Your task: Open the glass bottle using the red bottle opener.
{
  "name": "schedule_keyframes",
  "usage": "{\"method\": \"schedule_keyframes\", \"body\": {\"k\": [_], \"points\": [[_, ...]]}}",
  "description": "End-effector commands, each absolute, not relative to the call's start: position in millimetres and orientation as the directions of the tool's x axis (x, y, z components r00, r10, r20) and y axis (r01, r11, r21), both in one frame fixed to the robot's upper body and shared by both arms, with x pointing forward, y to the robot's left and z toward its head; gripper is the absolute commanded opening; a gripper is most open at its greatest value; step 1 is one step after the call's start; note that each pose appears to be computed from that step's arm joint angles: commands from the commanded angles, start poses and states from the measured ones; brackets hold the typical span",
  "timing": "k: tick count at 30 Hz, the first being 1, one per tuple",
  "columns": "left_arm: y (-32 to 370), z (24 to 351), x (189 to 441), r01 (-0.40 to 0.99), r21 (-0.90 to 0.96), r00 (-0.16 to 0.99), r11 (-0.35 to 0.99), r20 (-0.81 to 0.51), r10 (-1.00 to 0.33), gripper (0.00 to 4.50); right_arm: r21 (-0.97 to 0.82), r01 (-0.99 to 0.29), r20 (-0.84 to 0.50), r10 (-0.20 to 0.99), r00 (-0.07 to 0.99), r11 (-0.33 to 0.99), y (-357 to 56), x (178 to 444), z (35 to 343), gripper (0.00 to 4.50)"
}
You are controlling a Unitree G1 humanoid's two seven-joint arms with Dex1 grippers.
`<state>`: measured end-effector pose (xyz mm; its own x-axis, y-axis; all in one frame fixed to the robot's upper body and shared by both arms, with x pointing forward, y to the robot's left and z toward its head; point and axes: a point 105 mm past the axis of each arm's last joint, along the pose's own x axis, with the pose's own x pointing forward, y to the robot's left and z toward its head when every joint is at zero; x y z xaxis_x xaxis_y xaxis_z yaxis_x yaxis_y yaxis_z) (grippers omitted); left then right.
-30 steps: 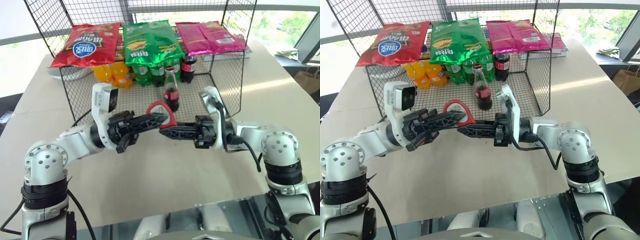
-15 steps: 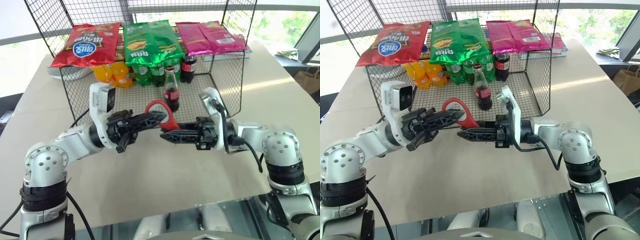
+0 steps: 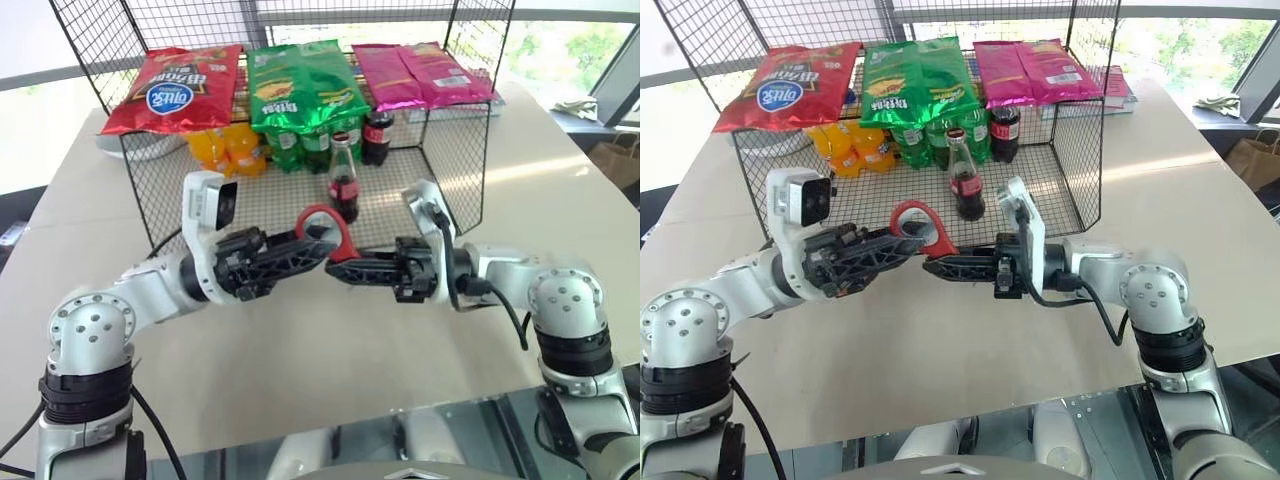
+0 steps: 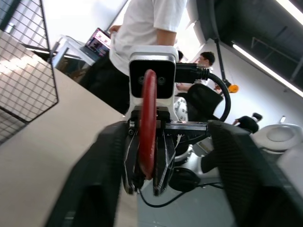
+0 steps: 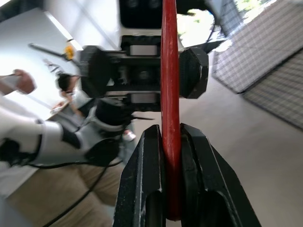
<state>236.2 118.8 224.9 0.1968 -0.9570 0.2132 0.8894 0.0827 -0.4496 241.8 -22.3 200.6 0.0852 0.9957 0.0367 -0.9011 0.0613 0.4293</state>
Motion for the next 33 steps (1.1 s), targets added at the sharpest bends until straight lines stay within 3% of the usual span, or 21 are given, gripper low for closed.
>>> {"method": "schedule_keyframes", "body": {"k": [1,3,5,6,8,16,27,30,32,33], "points": [[124.0,217.4,246.1,0.902,-0.387,0.273,0.19,0.171,-0.947,4.38,0.373,-0.903,0.03,0.97,0.243,0.215,-45.9,249.6,198.5,0.0],[127.1,212.0,263.3,0.895,-0.296,0.385,0.333,0.141,-0.912,4.38,0.355,-0.883,-0.002,0.945,0.328,0.308,-59.8,251.9,190.1,0.0],[134.4,205.1,304.7,0.785,-0.148,0.617,0.601,0.109,-0.779,4.38,0.333,-0.846,-0.027,0.901,0.434,0.417,-75.8,253.1,182.1,0.0],[137.1,191.1,325.7,0.724,-0.12,0.685,0.679,0.016,-0.728,4.38,0.328,-0.827,-0.019,0.878,0.478,0.457,-81.4,252.3,182.0,0.0],[139.9,186.6,350.1,0.675,-0.055,0.738,0.736,0.012,-0.675,4.38,0.319,-0.807,0.0,0.852,0.524,0.497,-83.9,250.1,184.0,0.0],[119.9,191.8,388.7,0.677,0.146,0.727,0.722,0.026,-0.686,4.38,0.304,-0.765,0.028,0.797,0.603,0.568,-84.1,248.1,185.5,0.0],[77.7,187.2,419.3,0.757,0.14,0.643,0.639,0.02,-0.766,4.38,0.289,-0.748,0.045,0.772,0.634,0.598,-81.7,241.3,187.4,0.0],[69.6,185.2,422.4,0.775,0.138,0.62,0.617,0.023,-0.784,3.66,0.29,-0.739,0.046,0.763,0.645,0.608,-82.9,240.1,187.0,0.0],[68.0,183.5,422.4,0.784,0.148,0.607,0.603,0.022,-0.794,2.68,0.29,-0.735,0.045,0.759,0.65,0.613,-83.4,239.1,186.7,0.0],[68.4,183.2,422.0,0.788,0.15,0.601,0.597,0.023,-0.799,2.61,0.289,-0.733,0.044,0.756,0.653,0.616,-83.8,239.1,186.5,0.0]]}}
